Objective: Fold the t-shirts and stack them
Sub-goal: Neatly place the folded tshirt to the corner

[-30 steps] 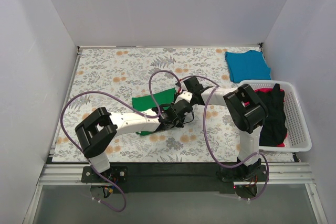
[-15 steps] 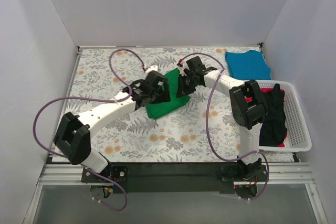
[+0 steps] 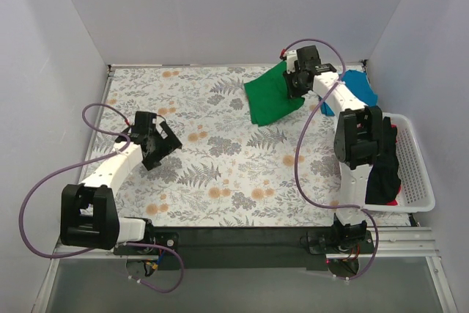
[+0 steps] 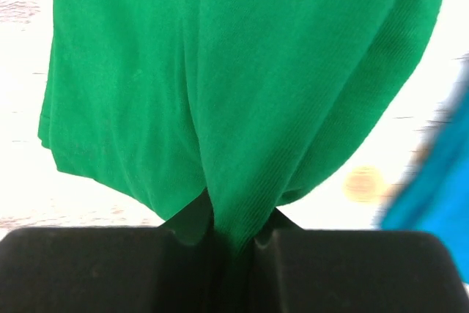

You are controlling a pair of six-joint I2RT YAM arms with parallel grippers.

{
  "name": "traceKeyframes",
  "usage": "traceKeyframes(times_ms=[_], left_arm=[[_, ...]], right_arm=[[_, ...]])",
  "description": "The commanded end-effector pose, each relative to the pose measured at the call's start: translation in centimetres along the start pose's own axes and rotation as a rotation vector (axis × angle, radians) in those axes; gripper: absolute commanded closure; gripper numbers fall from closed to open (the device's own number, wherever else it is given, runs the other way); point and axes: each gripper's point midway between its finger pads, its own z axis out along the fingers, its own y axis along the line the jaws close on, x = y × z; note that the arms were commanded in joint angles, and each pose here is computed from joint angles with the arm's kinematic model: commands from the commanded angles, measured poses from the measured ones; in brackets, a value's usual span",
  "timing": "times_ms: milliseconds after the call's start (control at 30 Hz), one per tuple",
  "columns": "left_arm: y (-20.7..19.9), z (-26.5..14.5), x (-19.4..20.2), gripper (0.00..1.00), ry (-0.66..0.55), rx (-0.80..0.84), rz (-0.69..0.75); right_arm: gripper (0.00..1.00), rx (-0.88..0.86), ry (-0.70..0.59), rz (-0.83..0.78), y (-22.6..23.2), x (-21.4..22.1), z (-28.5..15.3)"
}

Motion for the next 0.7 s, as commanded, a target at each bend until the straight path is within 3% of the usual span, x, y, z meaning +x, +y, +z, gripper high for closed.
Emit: traceKeyframes(times_ms=[0,267,500,667], left_arm=[[0.1,-0.5,3.2,0.04,0.118,0.073,-0.052],[3.4,-0.6,3.8,0.02,0.105,-0.060,-0.053],[3.5,-0.3,4.4,0.02,0.134,-0.069,-0.073],[3.2,0.0,4.2,0.02,0.150,-0.071,-0.077]], right_arm=[[0.99,0.116,-0.057,-0.145,-4.7,-3.0,-1.9],[0.99,0.233,-0.052,-0.190,-10.9,-4.0,-4.4],[0.99,0.328,-0.004,-0.208,-14.2,-2.9,-7.0],[0.99,0.355,-0.040,-0.153,-15.8,-3.5,-8.9]])
